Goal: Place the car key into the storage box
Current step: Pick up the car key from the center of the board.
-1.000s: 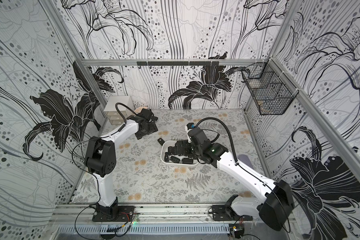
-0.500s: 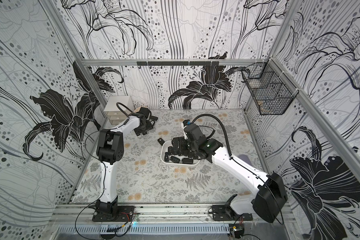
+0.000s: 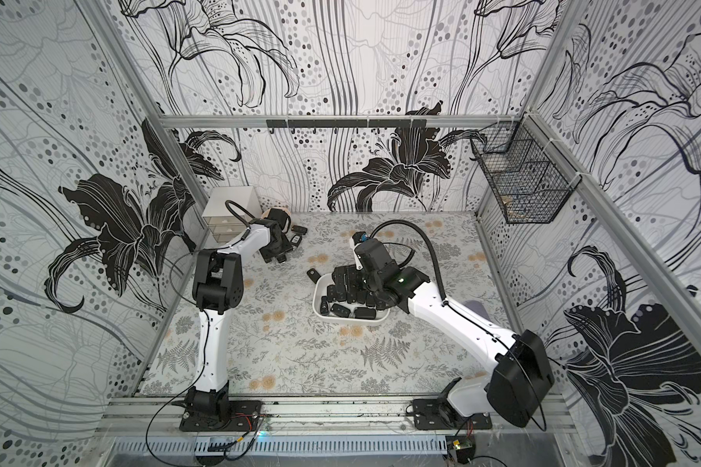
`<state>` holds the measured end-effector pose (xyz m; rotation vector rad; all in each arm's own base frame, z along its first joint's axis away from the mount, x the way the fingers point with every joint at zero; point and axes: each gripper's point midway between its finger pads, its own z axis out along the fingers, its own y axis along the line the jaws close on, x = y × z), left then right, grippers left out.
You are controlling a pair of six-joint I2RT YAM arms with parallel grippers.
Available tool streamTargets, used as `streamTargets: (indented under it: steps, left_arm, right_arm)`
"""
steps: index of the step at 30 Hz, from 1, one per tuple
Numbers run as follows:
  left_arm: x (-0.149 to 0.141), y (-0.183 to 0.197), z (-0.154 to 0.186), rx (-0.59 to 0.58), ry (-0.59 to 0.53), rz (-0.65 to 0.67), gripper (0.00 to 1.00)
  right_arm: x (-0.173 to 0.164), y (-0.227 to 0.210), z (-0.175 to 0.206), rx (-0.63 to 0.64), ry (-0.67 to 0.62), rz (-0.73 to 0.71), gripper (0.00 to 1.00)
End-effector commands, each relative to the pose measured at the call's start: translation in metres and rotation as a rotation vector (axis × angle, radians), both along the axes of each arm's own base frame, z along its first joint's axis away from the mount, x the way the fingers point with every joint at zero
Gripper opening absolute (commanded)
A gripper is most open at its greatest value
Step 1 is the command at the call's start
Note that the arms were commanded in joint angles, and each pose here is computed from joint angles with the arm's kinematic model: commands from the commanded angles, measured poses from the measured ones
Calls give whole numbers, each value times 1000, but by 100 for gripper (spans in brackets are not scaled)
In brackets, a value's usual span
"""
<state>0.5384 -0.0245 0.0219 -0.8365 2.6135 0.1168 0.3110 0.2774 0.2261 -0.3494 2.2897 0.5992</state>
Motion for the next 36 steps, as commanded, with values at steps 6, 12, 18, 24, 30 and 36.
streamTargets:
  steps: [6, 12, 18, 24, 30, 36]
  left_arm:
    - [0, -2, -9, -4, 28, -27, 32]
    - [-8, -9, 21, -23, -28, -32, 27]
    - [-28, -29, 54, -47, -70, -68, 27]
    - [-57, -62, 79, -60, -89, -121, 27]
    - [-90, -104, 100, -70, -107, -188, 27]
    - [-120, -149, 112, -85, -109, -268, 27]
  right_arm:
    - [1, 3, 9, 9, -10, 7, 100]
    - [-3, 1, 7, 30, 6, -5, 100]
    - [-10, -3, 2, 51, 26, -12, 100]
    - [-21, -12, -2, 61, 32, -20, 100]
    - [-32, -22, -4, 71, 32, -26, 100]
    - [-45, -35, -8, 75, 33, -37, 100]
